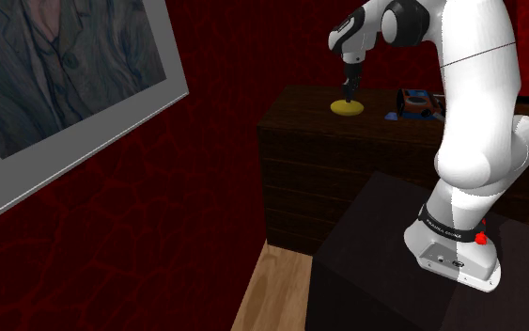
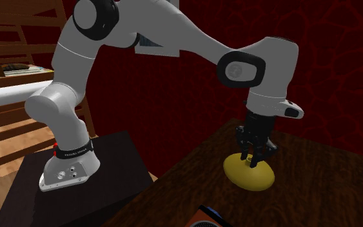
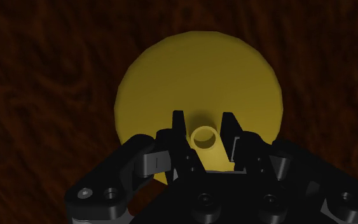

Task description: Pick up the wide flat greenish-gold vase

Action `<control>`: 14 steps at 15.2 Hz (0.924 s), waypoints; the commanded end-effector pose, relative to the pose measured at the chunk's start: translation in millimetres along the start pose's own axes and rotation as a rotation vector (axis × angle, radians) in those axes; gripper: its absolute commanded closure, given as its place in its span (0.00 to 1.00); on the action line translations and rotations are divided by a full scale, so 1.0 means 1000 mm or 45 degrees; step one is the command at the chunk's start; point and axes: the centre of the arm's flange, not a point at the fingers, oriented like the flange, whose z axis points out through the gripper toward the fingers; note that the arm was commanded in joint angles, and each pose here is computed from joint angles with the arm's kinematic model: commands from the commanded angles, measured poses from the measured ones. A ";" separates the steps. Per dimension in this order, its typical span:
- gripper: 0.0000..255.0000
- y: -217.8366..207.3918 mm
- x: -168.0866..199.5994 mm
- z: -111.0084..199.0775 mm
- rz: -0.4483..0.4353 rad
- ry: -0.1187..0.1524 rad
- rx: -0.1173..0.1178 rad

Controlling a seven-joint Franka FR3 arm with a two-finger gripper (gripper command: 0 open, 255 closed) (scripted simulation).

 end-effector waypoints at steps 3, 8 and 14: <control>1.00 0.000 0.000 0.001 0.000 -0.001 0.000; 1.00 0.000 -0.002 -0.015 0.000 -0.001 0.000; 1.00 0.000 -0.004 -0.047 0.000 -0.001 0.000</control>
